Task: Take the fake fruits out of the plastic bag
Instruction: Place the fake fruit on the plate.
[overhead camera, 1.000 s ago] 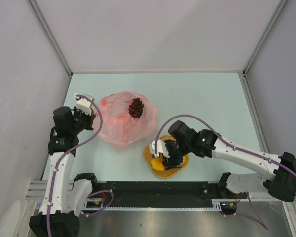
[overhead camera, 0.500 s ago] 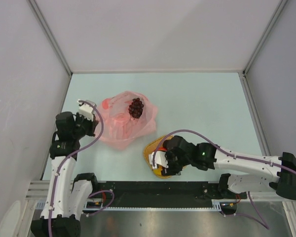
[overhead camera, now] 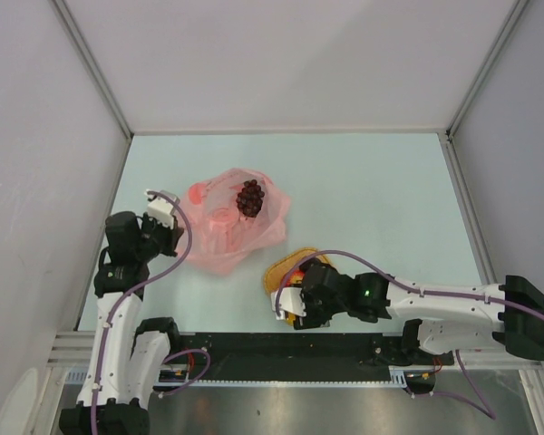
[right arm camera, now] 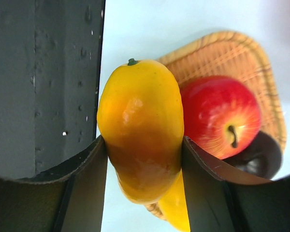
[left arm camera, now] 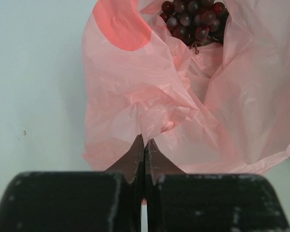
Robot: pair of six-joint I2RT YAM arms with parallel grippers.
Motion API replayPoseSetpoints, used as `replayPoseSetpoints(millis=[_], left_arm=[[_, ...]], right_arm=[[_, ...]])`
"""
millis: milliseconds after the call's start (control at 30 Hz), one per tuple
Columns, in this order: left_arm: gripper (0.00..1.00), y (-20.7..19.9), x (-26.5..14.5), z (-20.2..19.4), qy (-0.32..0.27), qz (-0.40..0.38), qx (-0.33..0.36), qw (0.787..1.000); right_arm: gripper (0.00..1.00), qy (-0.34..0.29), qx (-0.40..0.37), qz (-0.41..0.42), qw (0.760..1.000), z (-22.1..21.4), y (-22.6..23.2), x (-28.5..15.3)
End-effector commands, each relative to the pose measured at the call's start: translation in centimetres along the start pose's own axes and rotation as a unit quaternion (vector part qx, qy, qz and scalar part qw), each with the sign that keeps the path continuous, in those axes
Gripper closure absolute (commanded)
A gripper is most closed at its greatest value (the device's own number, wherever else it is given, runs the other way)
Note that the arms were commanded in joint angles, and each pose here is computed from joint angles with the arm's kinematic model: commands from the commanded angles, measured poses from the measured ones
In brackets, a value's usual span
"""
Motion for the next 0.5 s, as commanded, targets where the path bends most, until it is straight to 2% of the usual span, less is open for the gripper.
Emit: replayPoseSetpoints(millis=[0, 300, 333, 400, 467], left_arm=[[1.0, 0.03, 0.07, 0.31, -0.02, -0.003, 0.007, 1.0], [1.0, -0.02, 0.3, -0.32, -0.016, -0.004, 0.012, 1.0], [1.0, -0.02, 0.34, -0.37, -0.014, -0.004, 0.011, 1.0], [1.0, -0.02, 0.29, -0.32, -0.015, -0.004, 0.011, 1.0], [1.0, -0.04, 0.24, -0.16, -0.016, -0.005, 0.01, 1.0]], right_arm=[[0.74, 0.001, -0.001, -0.02, 1.0, -0.53, -0.04, 0.5], [0.5, 0.013, 0.002, -0.035, 0.999, -1.42, 0.06, 0.72], [0.37, 0.012, 0.005, -0.038, 0.999, -1.37, 0.04, 0.67], [0.25, 0.017, 0.005, -0.042, 0.999, -1.49, 0.03, 0.58], [0.25, 0.02, 0.008, -0.046, 0.999, -1.45, -0.04, 0.3]])
Point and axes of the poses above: each gripper's point midway between its finger pads, its own x axis out along the fingers, its own y axis along the line the jaws close on, z = x × y, the point moved 10 cm from there along -x, back along the fingers, and after that the axes turned 4 degrees about x, right-handed, at the moved point
